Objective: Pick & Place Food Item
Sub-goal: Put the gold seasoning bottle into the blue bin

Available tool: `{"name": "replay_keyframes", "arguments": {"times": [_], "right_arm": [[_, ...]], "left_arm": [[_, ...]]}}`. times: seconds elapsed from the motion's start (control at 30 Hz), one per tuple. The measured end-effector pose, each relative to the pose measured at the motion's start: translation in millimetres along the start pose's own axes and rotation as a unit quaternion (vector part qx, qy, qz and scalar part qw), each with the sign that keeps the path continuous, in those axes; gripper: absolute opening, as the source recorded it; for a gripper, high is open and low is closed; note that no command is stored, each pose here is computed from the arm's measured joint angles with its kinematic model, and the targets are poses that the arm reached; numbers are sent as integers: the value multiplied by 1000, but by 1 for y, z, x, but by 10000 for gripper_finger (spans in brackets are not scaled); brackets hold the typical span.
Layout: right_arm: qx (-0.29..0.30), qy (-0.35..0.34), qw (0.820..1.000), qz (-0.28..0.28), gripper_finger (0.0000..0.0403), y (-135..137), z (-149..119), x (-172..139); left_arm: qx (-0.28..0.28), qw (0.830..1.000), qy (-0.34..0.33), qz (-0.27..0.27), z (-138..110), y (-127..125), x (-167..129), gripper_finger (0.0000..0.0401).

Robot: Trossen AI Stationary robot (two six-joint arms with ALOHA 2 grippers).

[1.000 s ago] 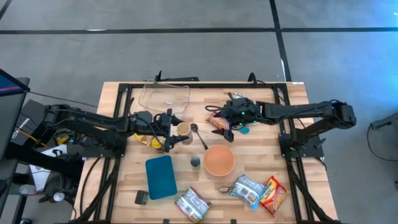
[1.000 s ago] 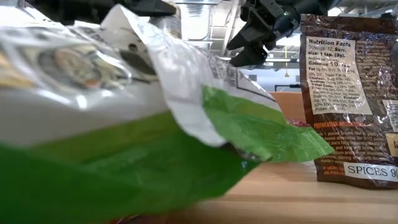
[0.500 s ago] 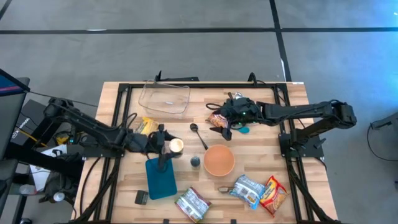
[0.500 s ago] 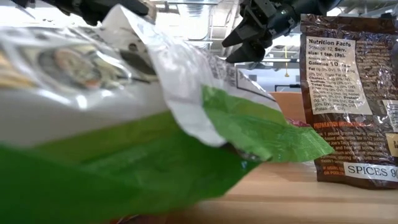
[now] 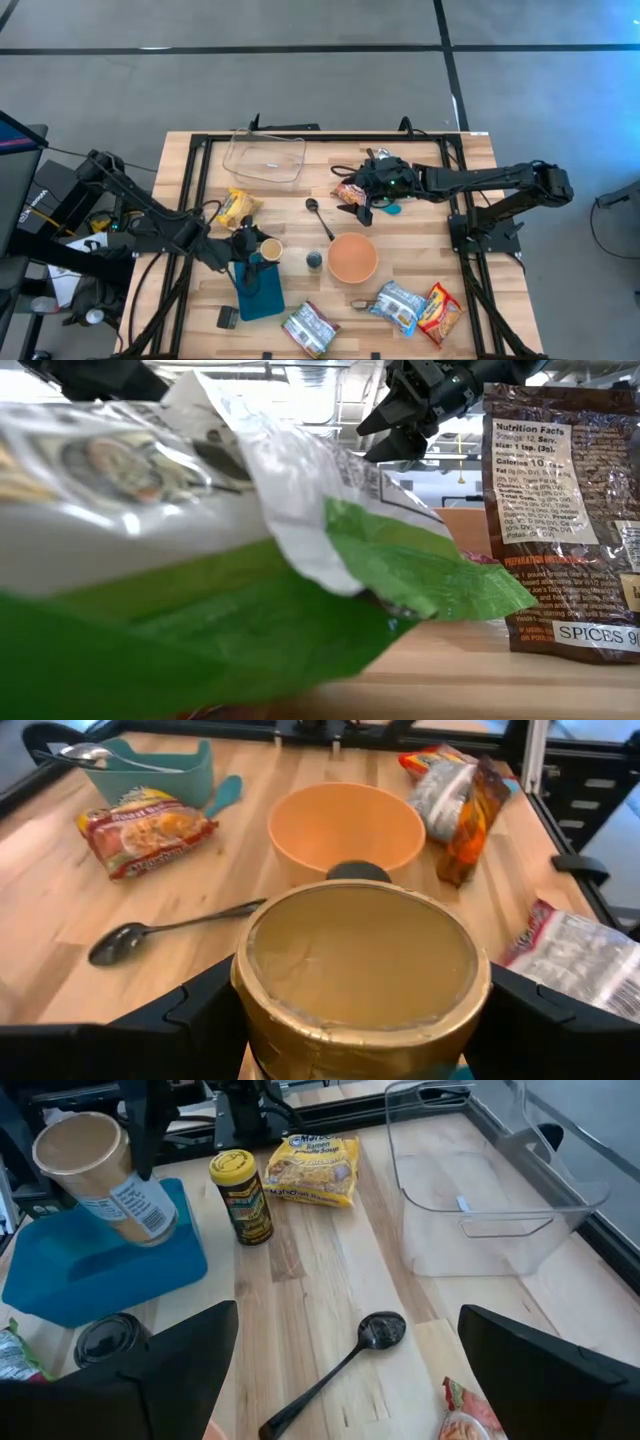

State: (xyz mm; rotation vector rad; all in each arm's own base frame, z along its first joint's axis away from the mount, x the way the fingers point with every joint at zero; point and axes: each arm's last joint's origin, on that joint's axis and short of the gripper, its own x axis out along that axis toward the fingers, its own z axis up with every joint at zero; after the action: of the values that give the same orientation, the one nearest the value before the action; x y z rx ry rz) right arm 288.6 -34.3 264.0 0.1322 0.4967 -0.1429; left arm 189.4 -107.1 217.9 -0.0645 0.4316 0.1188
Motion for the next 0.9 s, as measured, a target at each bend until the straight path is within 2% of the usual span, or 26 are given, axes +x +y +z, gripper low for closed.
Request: {"name": "replay_keyframes", "arguments": {"times": [0.23,0.43,0.9], "right_arm": [[0,1,1000,0,372,0,0,0],[0,1,1000,0,372,0,0,0],[0,1,1000,0,372,0,0,0]], "left_arm": [[6,1000,4,-18,-2,-4,-13,273],[-7,1000,15,-13,-9,-7,-23,276],[-24,996,-13,-83,-41,-17,-28,274]]}}
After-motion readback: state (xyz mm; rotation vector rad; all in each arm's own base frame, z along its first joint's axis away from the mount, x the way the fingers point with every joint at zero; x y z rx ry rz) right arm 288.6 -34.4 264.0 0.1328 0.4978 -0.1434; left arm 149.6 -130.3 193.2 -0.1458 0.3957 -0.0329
